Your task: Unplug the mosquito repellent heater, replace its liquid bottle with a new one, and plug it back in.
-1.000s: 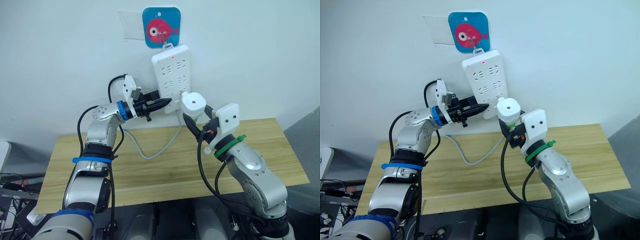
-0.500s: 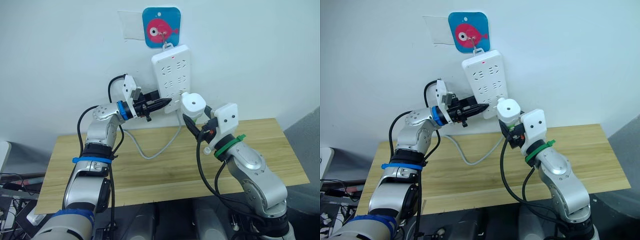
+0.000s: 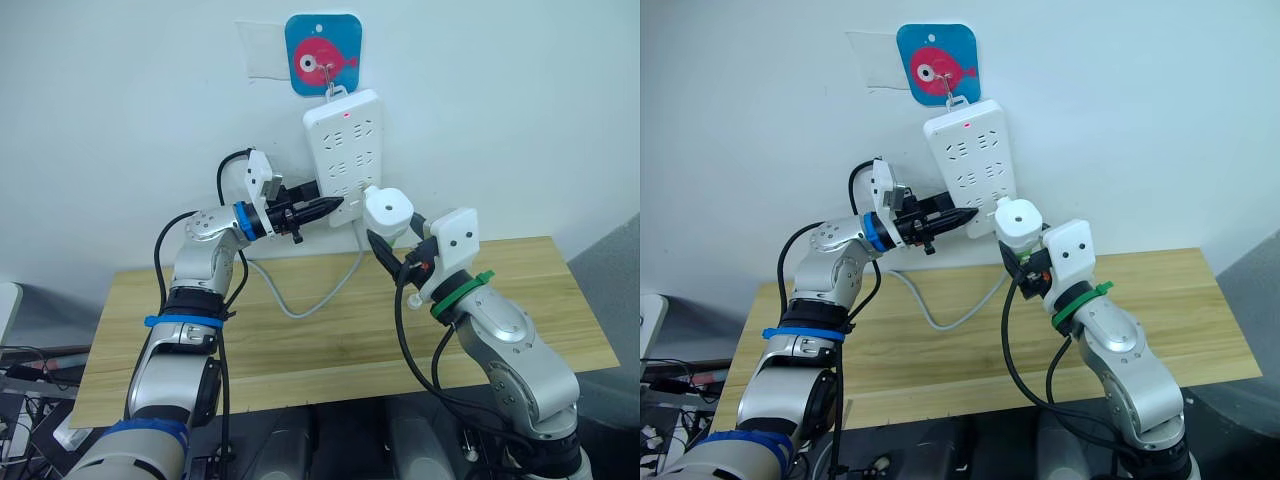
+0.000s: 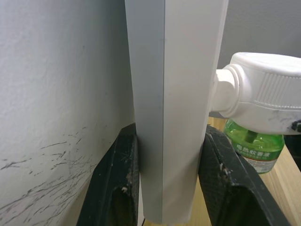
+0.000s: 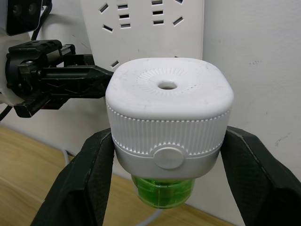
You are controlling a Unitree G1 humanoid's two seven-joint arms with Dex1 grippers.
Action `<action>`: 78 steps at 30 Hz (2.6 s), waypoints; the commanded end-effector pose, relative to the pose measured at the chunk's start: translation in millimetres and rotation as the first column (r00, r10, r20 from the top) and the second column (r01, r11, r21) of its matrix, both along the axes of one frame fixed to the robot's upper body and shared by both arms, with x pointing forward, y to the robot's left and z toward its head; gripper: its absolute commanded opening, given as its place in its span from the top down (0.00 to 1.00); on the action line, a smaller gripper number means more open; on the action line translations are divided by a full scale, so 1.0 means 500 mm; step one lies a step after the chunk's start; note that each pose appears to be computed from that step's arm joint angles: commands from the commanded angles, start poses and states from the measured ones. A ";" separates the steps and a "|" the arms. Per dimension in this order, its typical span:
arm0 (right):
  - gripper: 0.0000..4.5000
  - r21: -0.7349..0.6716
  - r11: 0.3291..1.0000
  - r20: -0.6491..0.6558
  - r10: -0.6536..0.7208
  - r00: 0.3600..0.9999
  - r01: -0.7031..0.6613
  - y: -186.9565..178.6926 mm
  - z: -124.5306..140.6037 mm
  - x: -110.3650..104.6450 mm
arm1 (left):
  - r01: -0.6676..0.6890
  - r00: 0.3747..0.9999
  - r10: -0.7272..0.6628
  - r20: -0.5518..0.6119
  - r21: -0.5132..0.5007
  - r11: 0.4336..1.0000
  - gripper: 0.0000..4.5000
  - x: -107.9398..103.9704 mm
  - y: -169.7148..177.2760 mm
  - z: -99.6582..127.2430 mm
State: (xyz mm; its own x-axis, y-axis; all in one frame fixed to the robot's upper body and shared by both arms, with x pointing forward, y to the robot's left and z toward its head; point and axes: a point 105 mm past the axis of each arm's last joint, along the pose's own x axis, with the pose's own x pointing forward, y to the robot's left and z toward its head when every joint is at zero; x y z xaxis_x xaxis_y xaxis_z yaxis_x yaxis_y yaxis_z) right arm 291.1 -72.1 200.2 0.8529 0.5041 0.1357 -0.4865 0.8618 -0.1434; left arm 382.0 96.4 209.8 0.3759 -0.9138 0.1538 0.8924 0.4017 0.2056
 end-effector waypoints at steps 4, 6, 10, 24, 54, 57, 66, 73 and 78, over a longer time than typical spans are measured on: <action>0.34 0.023 1.000 0.071 0.018 0.997 -0.020 0.002 0.035 -0.018 | 0.021 0.999 -0.021 0.046 0.014 1.000 0.71 -0.009 -0.007 0.019; 0.34 0.020 1.000 0.065 0.016 0.998 -0.017 0.002 0.032 -0.015 | 0.021 0.999 -0.021 0.047 0.014 1.000 0.71 -0.010 -0.007 0.019; 0.34 0.018 1.000 0.063 0.012 0.998 -0.014 0.002 0.030 -0.011 | 0.022 0.999 -0.022 0.047 0.013 1.000 0.71 -0.012 -0.007 0.018; 0.34 0.005 1.000 0.068 0.027 0.997 -0.028 0.008 0.032 -0.014 | 0.020 0.999 -0.021 0.047 0.019 1.000 0.71 -0.016 -0.004 0.016; 0.34 0.005 0.999 0.068 0.031 0.997 -0.032 0.016 0.038 -0.003 | 0.013 0.999 -0.014 0.048 0.021 1.000 0.71 -0.014 -0.003 0.015; 0.34 0.011 1.000 0.067 0.023 0.998 -0.024 0.015 0.038 0.001 | 0.014 0.999 -0.015 0.048 0.021 1.000 0.71 -0.014 -0.004 0.014; 0.34 0.048 0.999 0.064 0.001 0.998 -0.004 0.028 0.038 0.014 | 0.014 0.999 -0.015 0.045 0.021 1.000 0.71 -0.014 -0.006 0.012; 0.34 0.066 0.998 0.078 -0.011 0.997 0.006 0.028 0.045 0.026 | 0.017 0.999 -0.018 0.040 0.023 1.000 0.71 -0.016 -0.005 0.012; 0.34 0.070 0.998 0.094 -0.012 0.995 0.006 0.030 0.053 0.036 | 0.019 0.999 -0.020 0.038 0.026 0.999 0.71 -0.016 -0.006 0.011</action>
